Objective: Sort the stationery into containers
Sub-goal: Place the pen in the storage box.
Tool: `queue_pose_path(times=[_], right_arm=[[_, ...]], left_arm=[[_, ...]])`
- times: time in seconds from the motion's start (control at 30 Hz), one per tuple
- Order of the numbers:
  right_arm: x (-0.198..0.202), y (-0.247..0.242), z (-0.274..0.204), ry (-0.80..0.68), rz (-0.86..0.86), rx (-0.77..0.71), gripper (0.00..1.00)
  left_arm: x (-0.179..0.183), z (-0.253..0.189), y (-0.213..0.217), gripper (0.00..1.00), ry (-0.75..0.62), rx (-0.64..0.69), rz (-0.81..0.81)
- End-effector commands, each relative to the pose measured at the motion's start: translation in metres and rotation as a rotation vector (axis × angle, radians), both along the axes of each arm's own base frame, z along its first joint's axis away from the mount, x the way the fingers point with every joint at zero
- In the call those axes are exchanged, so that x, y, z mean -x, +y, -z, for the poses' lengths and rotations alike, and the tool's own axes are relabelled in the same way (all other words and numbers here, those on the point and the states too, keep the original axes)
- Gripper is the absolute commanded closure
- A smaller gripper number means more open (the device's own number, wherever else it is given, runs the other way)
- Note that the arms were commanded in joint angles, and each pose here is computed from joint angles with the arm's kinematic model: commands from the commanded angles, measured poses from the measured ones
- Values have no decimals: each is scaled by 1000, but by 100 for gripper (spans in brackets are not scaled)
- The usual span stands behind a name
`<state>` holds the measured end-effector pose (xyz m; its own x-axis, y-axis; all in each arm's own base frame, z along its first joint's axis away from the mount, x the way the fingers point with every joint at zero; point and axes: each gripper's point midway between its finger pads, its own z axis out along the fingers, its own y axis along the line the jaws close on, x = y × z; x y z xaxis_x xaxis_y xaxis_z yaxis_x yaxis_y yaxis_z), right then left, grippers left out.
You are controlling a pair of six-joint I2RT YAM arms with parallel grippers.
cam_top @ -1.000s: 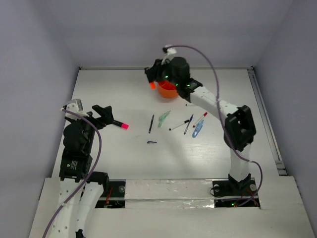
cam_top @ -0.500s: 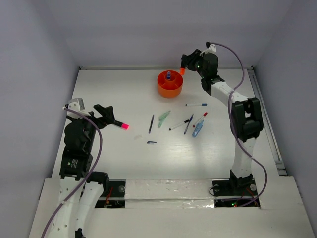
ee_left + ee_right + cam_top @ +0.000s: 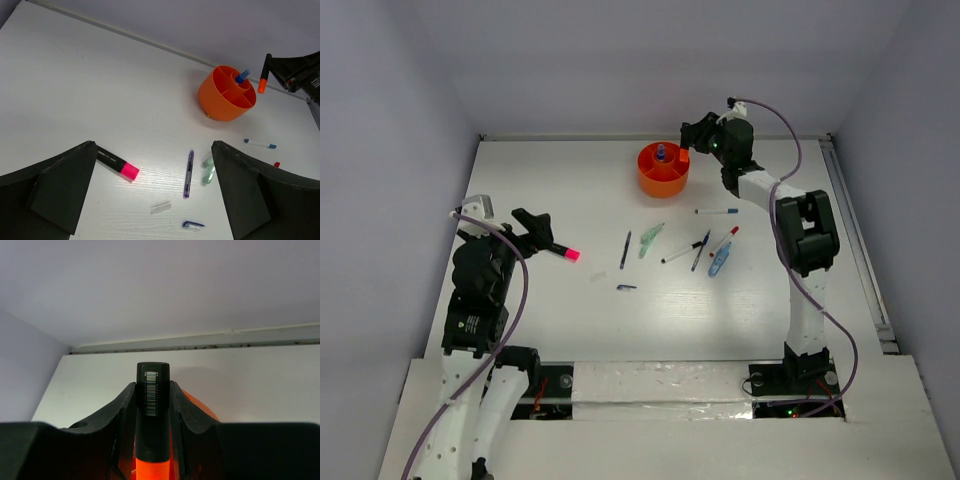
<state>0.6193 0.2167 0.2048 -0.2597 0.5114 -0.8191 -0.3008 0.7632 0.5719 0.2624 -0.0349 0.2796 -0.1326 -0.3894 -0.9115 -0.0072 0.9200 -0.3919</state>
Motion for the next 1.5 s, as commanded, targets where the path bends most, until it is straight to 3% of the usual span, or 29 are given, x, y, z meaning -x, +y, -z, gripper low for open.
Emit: queue_pose_path(times=[0.0,0.5,0.7,1.1,1.33,1.47], right_arm=[[-4,6,-25,-117,-21,-7,85],[-7,15,1,-134,-70,19,82],[-2,16,2,-152,-88,26,76],[14,12,2,-164,-89,23,58],[32,10,-42,-236,-103,15,38],[47,8,-63,-256,-115,11,38]], left_arm=[[-3,-24,-1,1,-71,-1,10],[-4,-23,1,1,-69,-1,4],[-4,-24,1,1,-71,-1,4],[-3,-25,4,1,-77,-1,-6],[-3,-26,4,1,-83,-1,-6],[-2,-26,4,1,-84,0,-6]])
